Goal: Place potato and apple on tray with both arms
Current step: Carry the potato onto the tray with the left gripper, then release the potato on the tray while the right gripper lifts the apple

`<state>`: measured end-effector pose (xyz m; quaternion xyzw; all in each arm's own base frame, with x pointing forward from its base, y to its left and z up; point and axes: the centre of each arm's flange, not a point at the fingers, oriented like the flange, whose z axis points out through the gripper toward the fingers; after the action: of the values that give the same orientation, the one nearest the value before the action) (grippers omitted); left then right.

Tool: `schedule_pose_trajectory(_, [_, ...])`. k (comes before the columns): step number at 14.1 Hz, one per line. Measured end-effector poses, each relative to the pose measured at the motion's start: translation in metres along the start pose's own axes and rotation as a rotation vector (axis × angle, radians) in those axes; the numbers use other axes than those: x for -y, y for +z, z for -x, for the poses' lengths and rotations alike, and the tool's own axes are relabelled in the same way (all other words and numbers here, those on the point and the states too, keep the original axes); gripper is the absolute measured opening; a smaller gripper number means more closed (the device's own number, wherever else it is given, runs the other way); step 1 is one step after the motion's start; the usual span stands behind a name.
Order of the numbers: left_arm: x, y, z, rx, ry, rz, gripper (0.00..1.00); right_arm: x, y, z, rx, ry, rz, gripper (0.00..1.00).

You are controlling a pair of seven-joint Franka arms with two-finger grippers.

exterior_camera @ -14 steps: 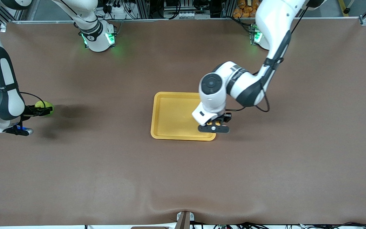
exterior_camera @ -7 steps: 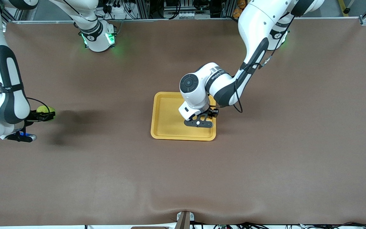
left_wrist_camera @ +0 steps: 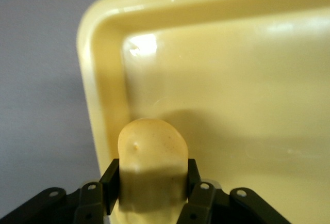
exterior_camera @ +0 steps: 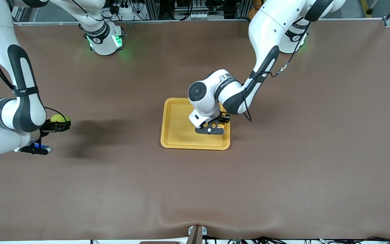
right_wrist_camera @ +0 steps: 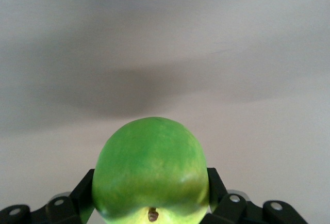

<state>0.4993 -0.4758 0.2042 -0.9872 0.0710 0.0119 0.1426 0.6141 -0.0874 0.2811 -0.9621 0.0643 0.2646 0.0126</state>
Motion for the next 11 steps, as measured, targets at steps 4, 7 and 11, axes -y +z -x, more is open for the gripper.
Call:
schedule_pose_trajectory(4, [-0.003,0.010,0.001,0.009,0.002,-0.008,0.54,0.030,-0.008,0.005,-0.008,0.031,-0.039,0.87])
schedule_pose_trajectory(7, [-0.003,0.006,-0.001,0.003,-0.001,-0.005,0.78,0.070,-0.007,0.008,-0.007,0.067,-0.016,0.87])
schedule_pose_trajectory(11, [0.003,-0.029,-0.013,-0.048,-0.021,0.028,1.00,0.127,-0.004,0.015,0.008,0.108,-0.059,0.87])
